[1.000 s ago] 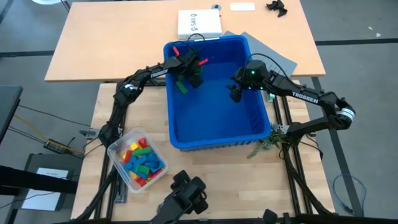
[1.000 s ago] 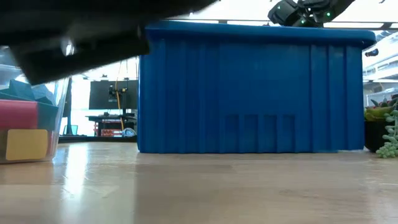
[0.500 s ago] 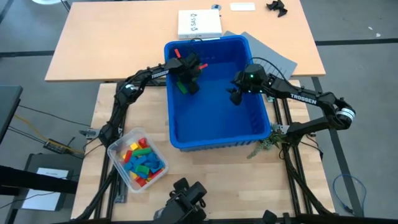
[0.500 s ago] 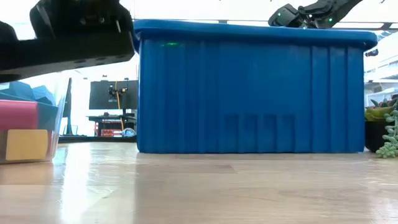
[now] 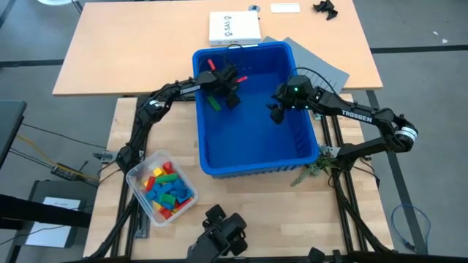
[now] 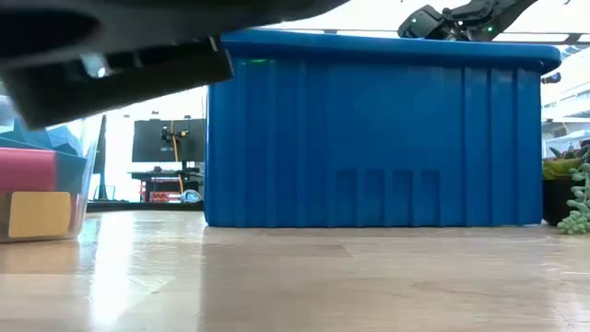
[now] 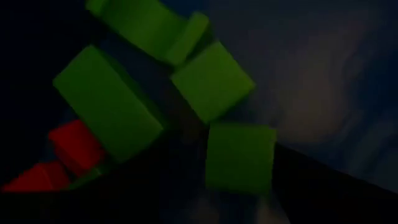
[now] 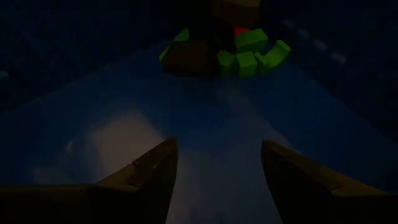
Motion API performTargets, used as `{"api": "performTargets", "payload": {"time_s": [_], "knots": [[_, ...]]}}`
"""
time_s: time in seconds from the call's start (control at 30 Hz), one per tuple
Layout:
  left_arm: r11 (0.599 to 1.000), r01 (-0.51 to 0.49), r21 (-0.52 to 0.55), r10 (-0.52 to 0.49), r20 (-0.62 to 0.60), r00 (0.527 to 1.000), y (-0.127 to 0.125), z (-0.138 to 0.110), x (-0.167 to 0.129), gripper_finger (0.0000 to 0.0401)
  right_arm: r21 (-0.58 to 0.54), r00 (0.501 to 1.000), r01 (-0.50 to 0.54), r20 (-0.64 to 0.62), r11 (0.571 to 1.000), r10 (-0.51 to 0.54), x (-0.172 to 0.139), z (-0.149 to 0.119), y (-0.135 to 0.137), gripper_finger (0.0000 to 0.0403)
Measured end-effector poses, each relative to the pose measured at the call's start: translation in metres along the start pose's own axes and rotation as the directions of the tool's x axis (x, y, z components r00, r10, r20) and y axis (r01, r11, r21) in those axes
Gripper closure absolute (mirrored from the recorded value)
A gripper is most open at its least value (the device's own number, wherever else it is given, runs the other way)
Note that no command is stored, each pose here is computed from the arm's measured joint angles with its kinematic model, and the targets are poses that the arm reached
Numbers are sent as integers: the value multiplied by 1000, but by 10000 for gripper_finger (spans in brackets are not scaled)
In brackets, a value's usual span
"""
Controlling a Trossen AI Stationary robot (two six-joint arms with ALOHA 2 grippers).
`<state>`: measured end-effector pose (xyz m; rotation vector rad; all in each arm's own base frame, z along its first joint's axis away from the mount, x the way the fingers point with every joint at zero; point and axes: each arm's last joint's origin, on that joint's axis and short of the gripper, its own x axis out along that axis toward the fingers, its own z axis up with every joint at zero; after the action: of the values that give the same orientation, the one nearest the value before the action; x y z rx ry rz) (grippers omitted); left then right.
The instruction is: Sort Items/Unsort Items
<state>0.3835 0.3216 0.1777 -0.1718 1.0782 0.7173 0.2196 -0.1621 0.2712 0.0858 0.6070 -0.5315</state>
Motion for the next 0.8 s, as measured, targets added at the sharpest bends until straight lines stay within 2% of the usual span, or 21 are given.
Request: {"api": "performTargets", "payload": {"time_s": [0.13, 0.33, 0.47, 0.67, 0.73, 0.8], "knots": [[999, 24, 29, -26, 59, 998, 3, 5, 3, 117, -4, 1000, 0, 0, 1000, 0, 0, 0, 0, 174], [992, 64, 107, -68, 35, 997, 0, 0, 17, 126, -5, 1000, -1, -1, 1000, 1, 0, 0, 0, 174], [992, 82, 101, -83, 9, 996, -1, -3, 20, 161, -5, 1000, -1, -2, 1000, 1, 0, 0, 0, 174], [990, 89, 114, -86, -26, 996, -3, 3, 10, 256, -4, 1000, -1, -3, 1000, 1, 0, 0, 0, 174], [988, 92, 128, -87, -46, 995, -6, 8, 1, 263, -4, 1000, -1, -4, 1000, 1, 0, 0, 0, 174], [987, 89, 137, -87, -15, 996, -9, 20, -13, 263, -4, 1000, -2, -8, 1000, 2, 0, -1, 0, 174]]}}
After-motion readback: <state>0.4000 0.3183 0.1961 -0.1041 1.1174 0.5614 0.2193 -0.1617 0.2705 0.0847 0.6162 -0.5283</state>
